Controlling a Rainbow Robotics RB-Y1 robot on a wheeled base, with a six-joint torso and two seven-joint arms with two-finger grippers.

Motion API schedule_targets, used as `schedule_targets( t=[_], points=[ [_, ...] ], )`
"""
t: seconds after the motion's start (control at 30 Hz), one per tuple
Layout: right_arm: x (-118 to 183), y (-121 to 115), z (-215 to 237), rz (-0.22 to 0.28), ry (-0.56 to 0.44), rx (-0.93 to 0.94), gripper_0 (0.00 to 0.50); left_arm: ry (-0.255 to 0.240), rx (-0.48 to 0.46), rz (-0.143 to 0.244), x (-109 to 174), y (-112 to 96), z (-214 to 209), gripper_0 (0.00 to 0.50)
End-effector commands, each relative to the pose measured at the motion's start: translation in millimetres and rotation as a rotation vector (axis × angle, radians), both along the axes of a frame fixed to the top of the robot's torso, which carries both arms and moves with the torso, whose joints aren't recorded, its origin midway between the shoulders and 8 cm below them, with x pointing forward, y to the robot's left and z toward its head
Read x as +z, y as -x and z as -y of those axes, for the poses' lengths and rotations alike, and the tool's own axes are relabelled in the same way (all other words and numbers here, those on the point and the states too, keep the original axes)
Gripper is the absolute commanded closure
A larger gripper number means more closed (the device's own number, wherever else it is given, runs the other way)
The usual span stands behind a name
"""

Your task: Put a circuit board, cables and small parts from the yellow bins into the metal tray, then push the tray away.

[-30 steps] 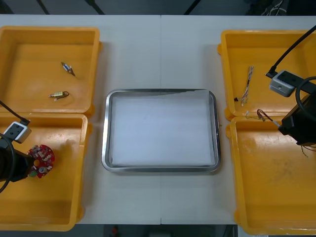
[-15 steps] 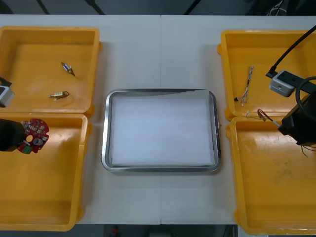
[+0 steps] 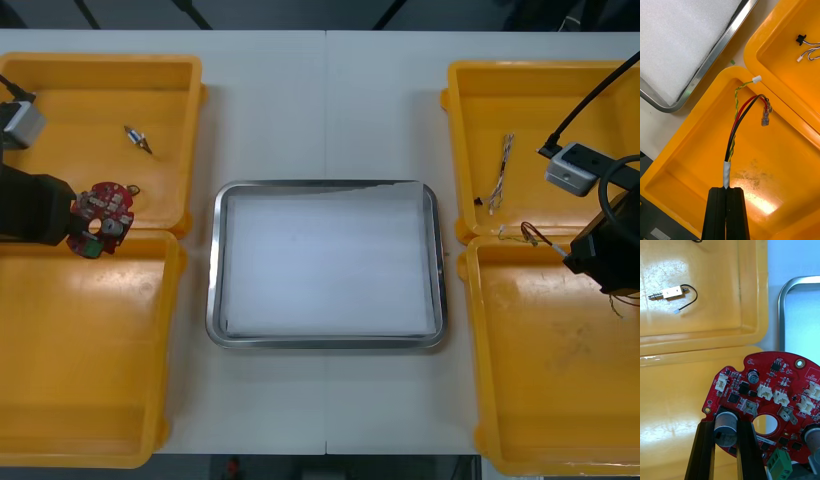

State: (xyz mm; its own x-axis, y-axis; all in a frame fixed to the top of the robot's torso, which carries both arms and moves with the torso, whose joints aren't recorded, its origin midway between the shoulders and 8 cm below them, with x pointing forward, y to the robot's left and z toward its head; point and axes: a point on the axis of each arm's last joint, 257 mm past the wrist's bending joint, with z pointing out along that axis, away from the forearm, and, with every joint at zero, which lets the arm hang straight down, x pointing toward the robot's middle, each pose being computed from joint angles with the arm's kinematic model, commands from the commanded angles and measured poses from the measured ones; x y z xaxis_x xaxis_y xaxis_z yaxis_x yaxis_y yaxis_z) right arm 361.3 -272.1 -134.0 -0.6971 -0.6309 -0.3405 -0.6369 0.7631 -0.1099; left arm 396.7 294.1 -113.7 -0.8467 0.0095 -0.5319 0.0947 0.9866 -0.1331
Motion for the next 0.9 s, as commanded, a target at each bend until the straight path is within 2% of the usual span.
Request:
schedule_targets(
  t=[0.03,0.23,0.3,0.67,0.8,0.9],
  points=[
    [16,-7,-5,0.038,-0.028,-0.015,0.500,0.055,0.075,0.014,9,-11,41,0.500],
    [16,-7,-5,0.038,-0.028,-0.015,0.500,0.051,0.156,0.013,-3,-21,81,0.500],
    [16,-7,-5,0.038,-0.028,-0.015,0.500,0.053,0.179,0.010,-14,-21,96,0.500],
    [16,-7,-5,0.038,-0.028,-0.015,0.500,0.006,0.149,0.038,-59,-15,129,0.500],
    [16,-7,-5,0.038,-0.028,-0.015,0.500,-0.015,0.129,0.039,-73,-12,140,0.500],
    [16,-7,-5,0.038,-0.028,-0.015,0.500,-0.025,0.132,0.023,-80,-12,148,0.500]
  ],
)
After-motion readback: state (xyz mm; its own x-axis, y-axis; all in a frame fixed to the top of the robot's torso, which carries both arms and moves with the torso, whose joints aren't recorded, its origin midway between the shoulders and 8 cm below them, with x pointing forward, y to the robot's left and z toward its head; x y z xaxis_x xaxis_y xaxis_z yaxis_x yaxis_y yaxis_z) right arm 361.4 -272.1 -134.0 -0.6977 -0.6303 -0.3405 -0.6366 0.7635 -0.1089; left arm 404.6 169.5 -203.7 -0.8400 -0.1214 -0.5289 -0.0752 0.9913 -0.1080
